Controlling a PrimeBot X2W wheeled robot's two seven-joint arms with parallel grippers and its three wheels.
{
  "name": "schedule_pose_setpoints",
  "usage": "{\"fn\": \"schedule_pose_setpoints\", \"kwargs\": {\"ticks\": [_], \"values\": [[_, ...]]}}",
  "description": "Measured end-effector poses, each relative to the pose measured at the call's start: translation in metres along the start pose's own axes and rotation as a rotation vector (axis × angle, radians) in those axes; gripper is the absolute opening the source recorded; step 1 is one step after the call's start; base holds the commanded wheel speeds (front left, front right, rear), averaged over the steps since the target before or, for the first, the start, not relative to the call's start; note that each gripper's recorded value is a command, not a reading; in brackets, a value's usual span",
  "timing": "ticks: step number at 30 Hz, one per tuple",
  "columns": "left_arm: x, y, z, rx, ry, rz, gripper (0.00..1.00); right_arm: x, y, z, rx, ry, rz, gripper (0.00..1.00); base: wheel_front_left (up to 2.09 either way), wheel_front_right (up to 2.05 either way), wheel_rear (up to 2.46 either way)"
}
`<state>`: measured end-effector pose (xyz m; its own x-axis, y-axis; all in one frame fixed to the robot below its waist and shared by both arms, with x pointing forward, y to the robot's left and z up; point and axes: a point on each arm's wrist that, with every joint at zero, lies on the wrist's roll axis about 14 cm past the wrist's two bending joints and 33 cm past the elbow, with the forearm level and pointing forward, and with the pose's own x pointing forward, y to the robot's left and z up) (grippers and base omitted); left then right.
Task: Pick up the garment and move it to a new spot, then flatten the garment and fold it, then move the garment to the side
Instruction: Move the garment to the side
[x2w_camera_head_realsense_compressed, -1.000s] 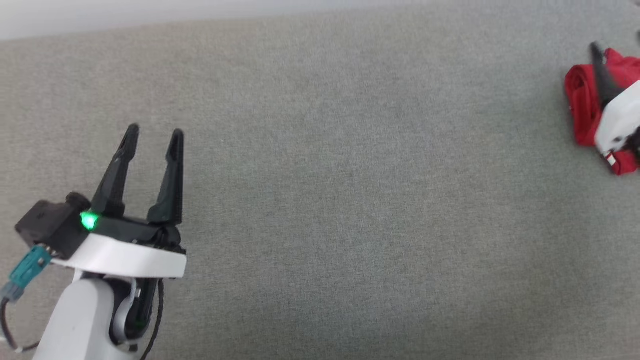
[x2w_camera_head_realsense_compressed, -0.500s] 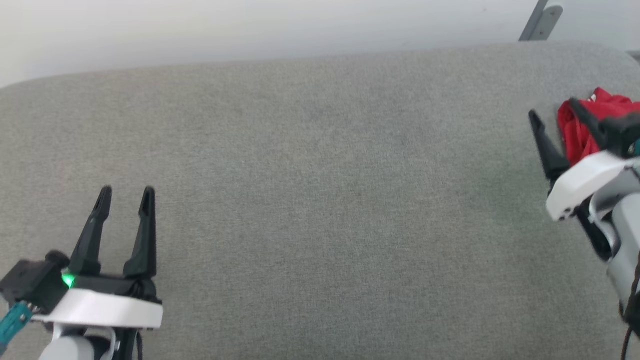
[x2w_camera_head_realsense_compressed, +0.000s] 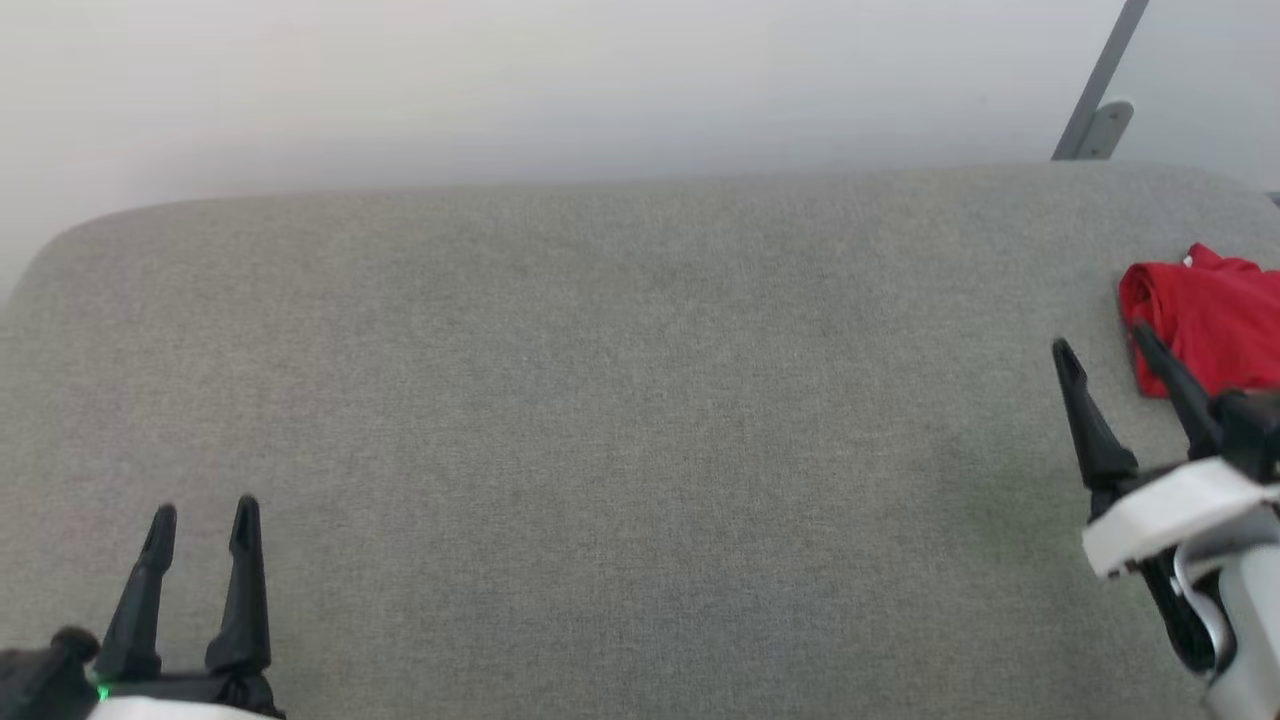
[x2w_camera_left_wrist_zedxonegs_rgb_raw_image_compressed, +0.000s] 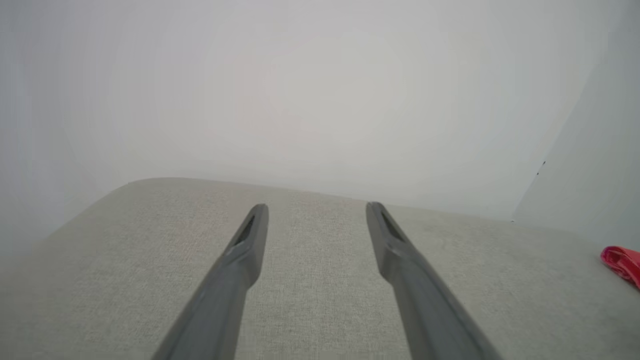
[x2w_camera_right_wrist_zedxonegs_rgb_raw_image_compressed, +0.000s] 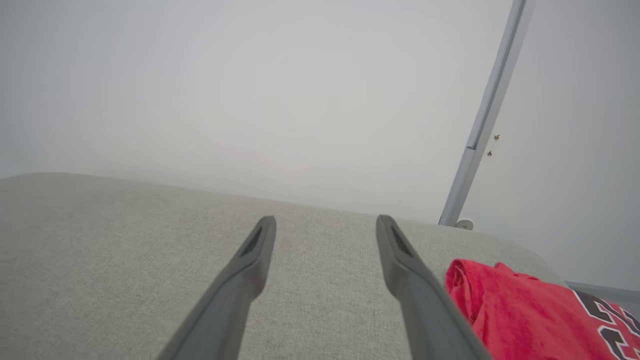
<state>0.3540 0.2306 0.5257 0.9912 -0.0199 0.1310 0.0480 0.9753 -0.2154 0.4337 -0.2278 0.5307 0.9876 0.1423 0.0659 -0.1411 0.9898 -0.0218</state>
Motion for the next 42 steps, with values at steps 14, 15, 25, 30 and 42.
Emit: {"fn": "schedule_pose_setpoints", "kwargs": {"ticks": [14,15,25,30,42], "values": [[-0.049,0.023,0.002,-0.017,-0.002,0.113,1.00,-0.054,0.005,-0.002,0.082,-0.039,-0.072,1.00,0.00,0.00,0.00],[-0.052,0.024,0.002,-0.017,0.001,0.118,1.00,-0.057,0.005,-0.004,0.086,-0.037,-0.075,1.00,0.00,0.00,0.00],[-0.063,0.031,-0.001,-0.034,0.003,0.159,1.00,-0.071,0.013,-0.011,0.133,-0.033,-0.100,1.00,0.00,0.00,0.00],[-0.066,0.032,-0.002,-0.038,0.006,0.168,1.00,-0.079,0.015,-0.016,0.151,-0.026,-0.122,1.00,0.00,0.00,0.00],[-0.067,0.031,-0.006,-0.041,0.021,0.163,1.00,-0.091,0.017,-0.022,0.182,-0.017,-0.152,1.00,0.00,0.00,0.00]]}}
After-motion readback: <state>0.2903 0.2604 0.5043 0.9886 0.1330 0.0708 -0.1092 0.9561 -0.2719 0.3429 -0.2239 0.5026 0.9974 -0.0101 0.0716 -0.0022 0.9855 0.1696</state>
